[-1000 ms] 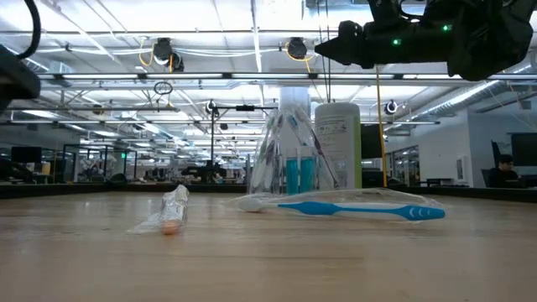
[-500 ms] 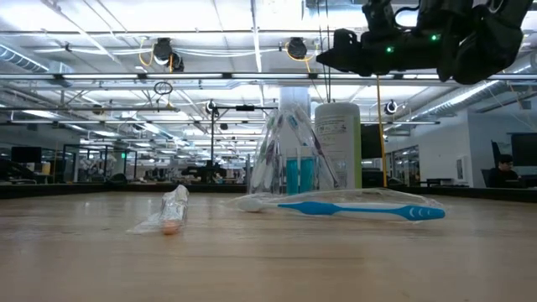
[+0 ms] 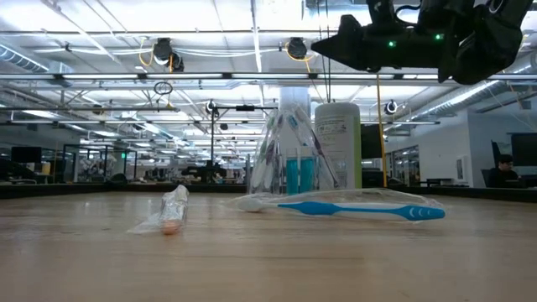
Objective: Pick & Place toothbrushing station
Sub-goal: Put the green toothbrush into the transparent organizer
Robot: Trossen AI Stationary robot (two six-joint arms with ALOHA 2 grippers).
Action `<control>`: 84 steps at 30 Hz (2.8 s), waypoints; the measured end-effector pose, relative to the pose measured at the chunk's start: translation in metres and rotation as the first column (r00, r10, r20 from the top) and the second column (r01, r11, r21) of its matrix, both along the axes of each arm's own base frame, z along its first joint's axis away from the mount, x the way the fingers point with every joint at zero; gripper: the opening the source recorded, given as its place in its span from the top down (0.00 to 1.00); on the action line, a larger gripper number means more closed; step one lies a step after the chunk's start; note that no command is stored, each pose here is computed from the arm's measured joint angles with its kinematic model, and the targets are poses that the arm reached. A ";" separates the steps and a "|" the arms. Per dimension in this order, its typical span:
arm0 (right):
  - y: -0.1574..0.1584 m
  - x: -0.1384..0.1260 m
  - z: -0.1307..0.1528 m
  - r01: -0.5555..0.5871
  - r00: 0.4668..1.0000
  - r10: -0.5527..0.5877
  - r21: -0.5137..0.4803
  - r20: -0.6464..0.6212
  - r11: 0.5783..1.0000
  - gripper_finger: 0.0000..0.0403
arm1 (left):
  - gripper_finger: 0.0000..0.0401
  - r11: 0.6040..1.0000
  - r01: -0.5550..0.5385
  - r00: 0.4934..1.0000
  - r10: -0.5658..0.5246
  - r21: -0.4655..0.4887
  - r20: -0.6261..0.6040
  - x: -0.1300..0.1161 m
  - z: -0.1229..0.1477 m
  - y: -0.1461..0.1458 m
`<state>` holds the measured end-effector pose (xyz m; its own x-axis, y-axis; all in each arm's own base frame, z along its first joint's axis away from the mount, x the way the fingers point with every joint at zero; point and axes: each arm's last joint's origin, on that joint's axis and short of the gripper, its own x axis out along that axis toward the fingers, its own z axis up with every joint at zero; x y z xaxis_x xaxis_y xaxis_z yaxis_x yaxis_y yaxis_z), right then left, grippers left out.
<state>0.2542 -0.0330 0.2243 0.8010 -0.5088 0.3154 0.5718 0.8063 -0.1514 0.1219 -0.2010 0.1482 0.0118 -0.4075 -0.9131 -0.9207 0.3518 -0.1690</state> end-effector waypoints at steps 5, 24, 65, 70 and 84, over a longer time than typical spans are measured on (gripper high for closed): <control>0.000 0.000 0.001 -0.023 1.000 0.023 0.003 0.017 1.000 0.59 | 0.60 0.996 0.074 0.995 -0.077 -0.050 -0.063 0.001 -0.011 -0.008; 0.000 0.000 0.002 -0.028 0.999 0.028 0.012 0.036 1.000 0.60 | 0.98 0.983 0.181 0.983 -0.182 -0.043 -0.020 0.013 -0.026 -0.008; 0.002 0.004 -0.013 -0.049 0.994 0.057 0.092 -0.088 0.995 0.62 | 0.99 0.373 0.118 0.766 -0.625 0.920 0.155 0.189 0.120 0.139; 0.002 0.005 -0.019 -0.049 0.989 0.068 0.143 -0.130 0.989 0.61 | 1.00 0.325 0.059 0.702 -0.686 0.944 0.193 0.210 0.130 0.174; 0.014 -0.015 -0.016 0.243 0.920 -0.181 0.144 -0.347 0.959 0.62 | 1.00 0.362 0.078 0.661 -0.716 0.929 0.224 0.214 0.137 0.238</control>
